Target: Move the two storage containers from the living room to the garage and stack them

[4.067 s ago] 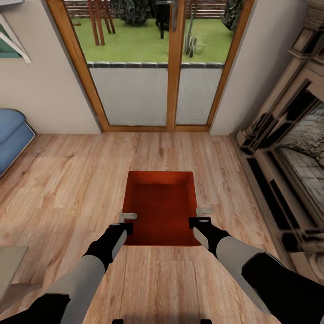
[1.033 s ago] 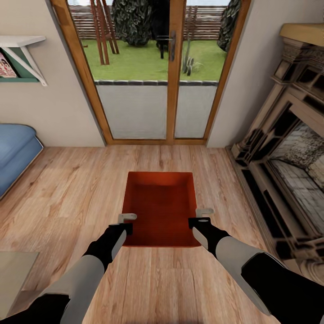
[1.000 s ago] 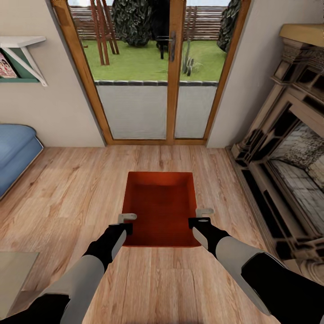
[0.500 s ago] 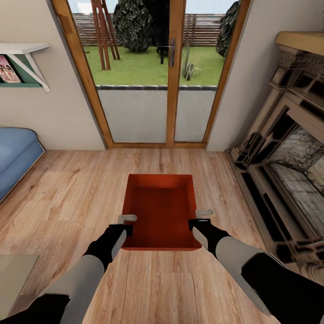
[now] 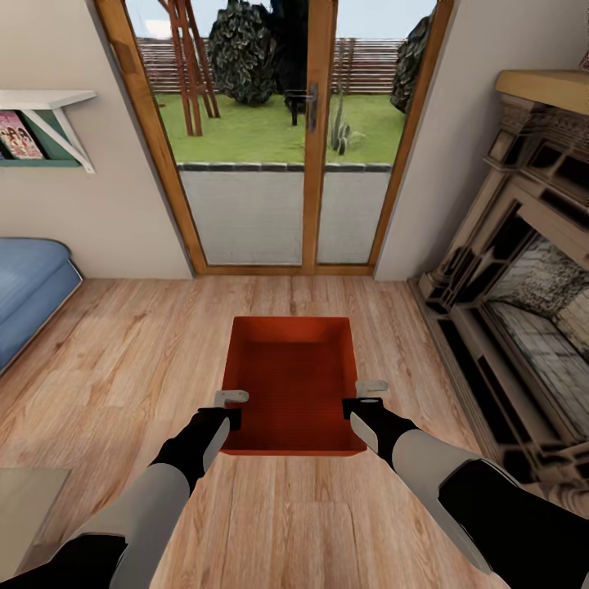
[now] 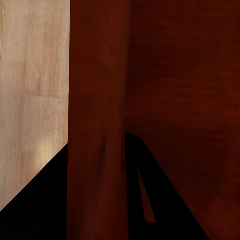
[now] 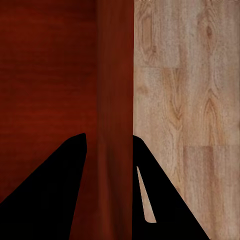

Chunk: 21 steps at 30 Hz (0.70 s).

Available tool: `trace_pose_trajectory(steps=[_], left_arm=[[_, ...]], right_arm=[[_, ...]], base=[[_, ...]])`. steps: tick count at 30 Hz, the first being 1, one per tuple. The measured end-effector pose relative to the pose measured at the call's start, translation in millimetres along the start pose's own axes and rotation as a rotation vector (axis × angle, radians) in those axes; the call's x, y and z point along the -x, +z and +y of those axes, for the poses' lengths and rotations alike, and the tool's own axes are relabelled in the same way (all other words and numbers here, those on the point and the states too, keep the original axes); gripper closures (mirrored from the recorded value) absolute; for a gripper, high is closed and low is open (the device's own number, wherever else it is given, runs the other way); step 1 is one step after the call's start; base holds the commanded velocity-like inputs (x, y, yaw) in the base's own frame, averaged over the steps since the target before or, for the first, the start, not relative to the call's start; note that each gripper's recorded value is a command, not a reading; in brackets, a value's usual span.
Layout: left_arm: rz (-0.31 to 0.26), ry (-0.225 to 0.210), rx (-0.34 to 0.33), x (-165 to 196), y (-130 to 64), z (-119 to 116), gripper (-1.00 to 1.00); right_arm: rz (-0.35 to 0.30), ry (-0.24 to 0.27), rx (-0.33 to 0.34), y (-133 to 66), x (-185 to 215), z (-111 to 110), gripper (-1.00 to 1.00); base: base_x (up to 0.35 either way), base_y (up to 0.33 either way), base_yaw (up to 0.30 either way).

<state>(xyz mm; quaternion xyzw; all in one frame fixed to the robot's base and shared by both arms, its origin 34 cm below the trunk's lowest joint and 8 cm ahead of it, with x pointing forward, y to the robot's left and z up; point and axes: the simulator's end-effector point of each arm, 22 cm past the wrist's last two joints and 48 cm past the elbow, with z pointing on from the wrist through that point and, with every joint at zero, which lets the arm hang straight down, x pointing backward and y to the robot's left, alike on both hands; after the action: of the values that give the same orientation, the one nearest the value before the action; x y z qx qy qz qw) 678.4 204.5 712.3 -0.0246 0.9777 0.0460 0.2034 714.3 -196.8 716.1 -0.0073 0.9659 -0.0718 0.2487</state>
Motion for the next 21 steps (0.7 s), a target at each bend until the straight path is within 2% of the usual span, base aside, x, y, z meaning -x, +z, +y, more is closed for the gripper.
trace_pose_trajectory(steps=[14,21], left_arm=[[-0.022,-0.001,-0.002,10,-8.8,1,1.00],[-0.052,-0.005,-0.003,20,-13.4,1,1.00]], right_arm=[[-0.021,0.003,-0.001,-8.6,11,-2,1.00],[-0.051,0.008,-0.002,-13.2,21,-3,1.00]], base=[[0.000,0.000,0.000],[0.000,0.000,0.000]])
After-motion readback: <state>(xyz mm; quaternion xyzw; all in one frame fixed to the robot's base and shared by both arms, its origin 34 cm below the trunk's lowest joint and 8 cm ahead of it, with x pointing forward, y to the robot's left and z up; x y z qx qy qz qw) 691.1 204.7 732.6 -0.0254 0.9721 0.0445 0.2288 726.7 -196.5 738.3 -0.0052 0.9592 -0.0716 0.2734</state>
